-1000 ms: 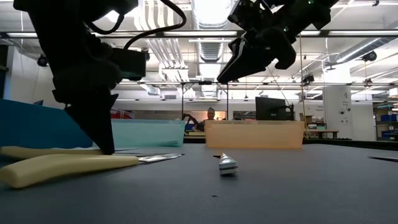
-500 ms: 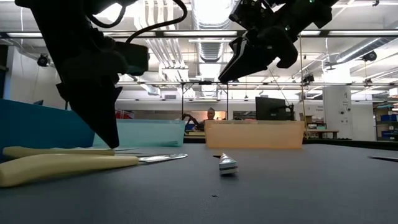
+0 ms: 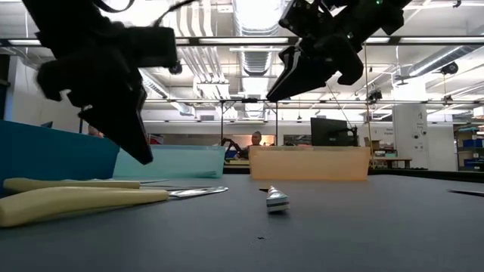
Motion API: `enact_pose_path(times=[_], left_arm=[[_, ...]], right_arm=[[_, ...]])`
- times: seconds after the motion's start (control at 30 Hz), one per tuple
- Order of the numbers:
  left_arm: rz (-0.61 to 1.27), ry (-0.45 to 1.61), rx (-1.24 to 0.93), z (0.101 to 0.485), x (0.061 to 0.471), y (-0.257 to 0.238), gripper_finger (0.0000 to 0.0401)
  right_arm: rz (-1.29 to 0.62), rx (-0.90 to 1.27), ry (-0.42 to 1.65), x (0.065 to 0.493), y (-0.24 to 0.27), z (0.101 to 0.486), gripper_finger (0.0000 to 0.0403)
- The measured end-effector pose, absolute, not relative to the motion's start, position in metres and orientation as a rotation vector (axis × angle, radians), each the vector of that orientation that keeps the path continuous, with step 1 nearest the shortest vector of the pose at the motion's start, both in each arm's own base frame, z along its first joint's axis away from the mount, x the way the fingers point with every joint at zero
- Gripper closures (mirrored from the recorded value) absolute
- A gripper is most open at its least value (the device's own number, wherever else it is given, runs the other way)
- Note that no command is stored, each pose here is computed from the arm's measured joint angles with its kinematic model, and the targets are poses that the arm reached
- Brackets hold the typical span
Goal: Sort silverware by color (type)
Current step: Put the light yellow knife into the blue bin
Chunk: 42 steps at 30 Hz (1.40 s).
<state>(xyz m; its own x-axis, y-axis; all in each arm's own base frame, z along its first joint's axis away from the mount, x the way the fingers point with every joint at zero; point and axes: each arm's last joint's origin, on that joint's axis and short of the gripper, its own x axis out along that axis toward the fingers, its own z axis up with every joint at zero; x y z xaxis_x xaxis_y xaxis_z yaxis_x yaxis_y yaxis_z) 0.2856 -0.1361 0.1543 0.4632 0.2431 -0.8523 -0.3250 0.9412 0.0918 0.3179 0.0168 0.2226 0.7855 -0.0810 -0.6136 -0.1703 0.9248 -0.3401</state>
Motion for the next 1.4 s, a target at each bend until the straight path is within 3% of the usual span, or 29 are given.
enact_pose_path(times=[0.27,0.6,0.83,1.1,1.4], left_arm=[[0.262,0.976,0.015,0.171,0.268,-0.127,0.0401],[0.222,0.705,-0.138,0.189,0.232,-0.106,0.0401],[0.310,0.591,-0.130,0.221,0.216,-0.094,0.0401],[0.507,0.528,-0.125,0.243,0.184,-0.072,0.0401],[0.676,0.389,-0.116,0.277,0.151,-0.043,0.0401]], right_arm=[[0.057,-0.401,0.703,0.316,0.017,0.220,0.0355],[0.016,-0.450,0.728,0.316,-0.007,0.219,0.0355],[-0.120,-0.438,0.706,0.314,-0.058,0.224,0.0355],[-0.137,-0.388,0.565,0.308,-0.110,0.234,0.0355],[-0.209,-0.378,0.525,0.301,-0.134,0.239,0.0355]])
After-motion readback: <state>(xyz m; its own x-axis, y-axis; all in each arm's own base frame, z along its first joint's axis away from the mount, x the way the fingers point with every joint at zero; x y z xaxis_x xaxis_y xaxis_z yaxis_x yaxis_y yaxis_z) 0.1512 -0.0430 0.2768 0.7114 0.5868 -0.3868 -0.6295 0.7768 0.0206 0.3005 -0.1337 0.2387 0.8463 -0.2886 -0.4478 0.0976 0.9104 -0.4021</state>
